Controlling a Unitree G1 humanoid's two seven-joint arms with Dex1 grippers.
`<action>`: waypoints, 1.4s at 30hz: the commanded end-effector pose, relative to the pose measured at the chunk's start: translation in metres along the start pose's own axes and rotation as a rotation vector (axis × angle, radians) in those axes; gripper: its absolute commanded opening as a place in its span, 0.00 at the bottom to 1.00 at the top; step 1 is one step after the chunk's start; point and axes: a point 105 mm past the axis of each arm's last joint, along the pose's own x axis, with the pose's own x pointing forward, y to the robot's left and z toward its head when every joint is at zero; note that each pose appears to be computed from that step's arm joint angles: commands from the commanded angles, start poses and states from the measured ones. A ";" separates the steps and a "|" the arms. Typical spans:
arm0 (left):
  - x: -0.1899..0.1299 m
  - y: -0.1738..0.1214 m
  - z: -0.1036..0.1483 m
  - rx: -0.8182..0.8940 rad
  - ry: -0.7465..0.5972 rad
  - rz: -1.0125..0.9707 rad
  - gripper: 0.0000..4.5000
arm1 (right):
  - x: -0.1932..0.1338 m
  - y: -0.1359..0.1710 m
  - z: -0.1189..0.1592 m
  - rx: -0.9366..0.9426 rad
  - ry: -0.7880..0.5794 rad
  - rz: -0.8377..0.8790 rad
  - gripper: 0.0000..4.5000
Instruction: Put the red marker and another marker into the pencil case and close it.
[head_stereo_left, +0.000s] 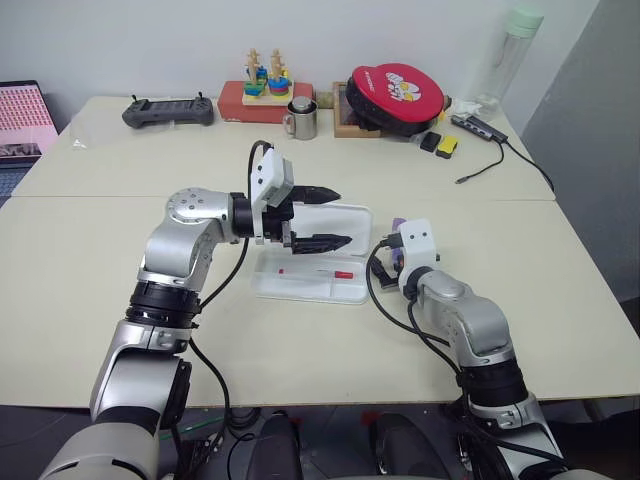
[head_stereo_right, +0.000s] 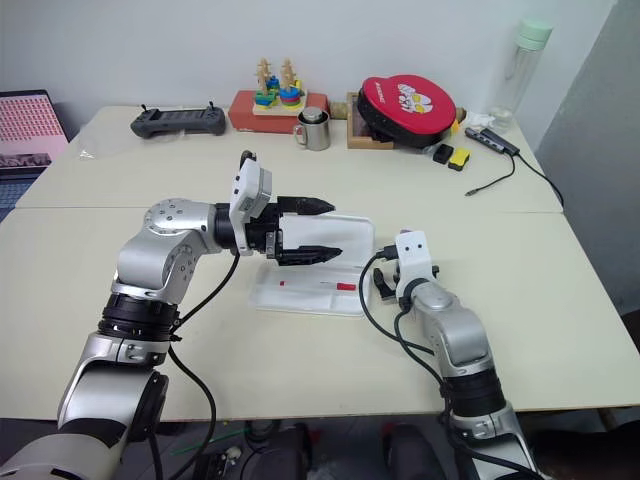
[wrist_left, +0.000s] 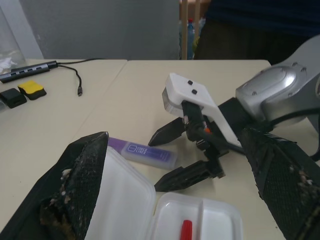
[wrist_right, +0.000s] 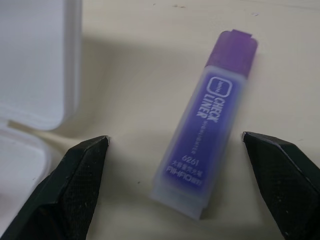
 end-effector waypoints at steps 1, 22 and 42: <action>0.002 -0.002 0.015 0.046 -0.046 0.006 1.00 | 0.001 -0.022 -0.008 0.017 0.020 -0.085 0.96; -0.057 -0.010 0.007 -0.059 -0.032 0.177 1.00 | -0.047 -0.013 0.117 -0.075 -0.523 0.202 0.24; -0.167 -0.077 -0.065 -0.241 0.384 0.429 1.00 | -0.042 0.121 0.029 -0.619 -0.026 1.055 0.24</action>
